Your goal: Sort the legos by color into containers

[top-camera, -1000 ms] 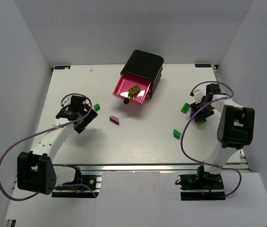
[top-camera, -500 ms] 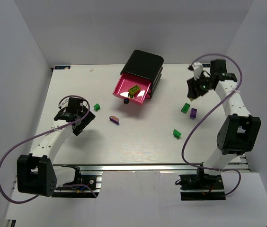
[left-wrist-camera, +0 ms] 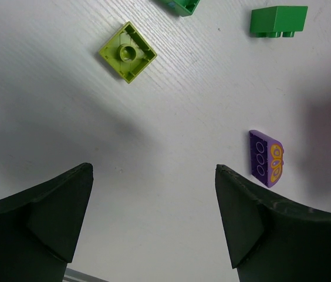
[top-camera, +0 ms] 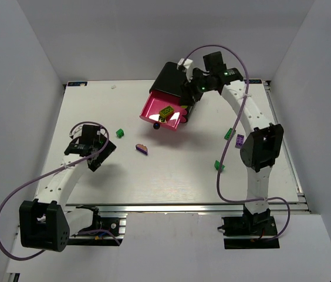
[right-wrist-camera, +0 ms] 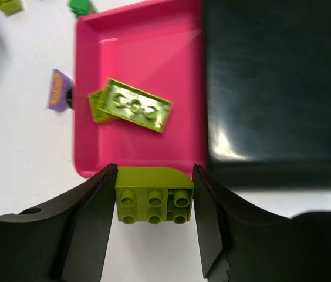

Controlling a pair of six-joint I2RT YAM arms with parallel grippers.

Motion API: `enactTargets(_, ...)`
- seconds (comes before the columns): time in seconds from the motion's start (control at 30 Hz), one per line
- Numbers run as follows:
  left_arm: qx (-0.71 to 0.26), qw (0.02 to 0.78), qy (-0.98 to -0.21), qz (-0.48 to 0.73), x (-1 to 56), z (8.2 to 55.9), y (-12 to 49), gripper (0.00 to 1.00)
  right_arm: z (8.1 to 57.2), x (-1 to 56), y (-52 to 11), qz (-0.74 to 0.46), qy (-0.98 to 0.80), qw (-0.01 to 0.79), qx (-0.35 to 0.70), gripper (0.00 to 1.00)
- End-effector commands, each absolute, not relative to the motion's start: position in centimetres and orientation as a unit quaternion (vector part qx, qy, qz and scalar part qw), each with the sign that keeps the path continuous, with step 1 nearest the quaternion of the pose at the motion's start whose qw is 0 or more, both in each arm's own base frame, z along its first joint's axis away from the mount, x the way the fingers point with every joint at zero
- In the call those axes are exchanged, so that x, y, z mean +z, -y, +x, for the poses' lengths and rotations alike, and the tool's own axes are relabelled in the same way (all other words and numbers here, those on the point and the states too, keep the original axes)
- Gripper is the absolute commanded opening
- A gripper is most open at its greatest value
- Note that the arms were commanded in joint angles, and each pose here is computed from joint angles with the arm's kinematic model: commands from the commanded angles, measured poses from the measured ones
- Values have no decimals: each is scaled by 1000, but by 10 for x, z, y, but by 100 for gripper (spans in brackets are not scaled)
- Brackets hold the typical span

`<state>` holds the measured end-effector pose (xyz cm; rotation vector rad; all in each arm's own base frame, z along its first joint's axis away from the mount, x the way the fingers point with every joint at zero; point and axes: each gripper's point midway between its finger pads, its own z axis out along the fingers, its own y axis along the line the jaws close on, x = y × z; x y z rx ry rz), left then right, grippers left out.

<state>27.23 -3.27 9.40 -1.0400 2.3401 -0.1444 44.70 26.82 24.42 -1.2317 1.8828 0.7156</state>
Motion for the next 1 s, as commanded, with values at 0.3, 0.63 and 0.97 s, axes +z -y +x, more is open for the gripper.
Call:
enactTargets(0.3,-64,292,-865,-403,101,259,31,94,403,241,-334,-508,-711,359,329,30)
enactTargets(0.63,-63,292,-862,-409,99,249,29,95,406,211,-333,-503,-737,342,296,33)
enactTargets(0.97,-61,294,-860,-412,103,247,27,95,418,189,-334,-505,-749,333,271,70)
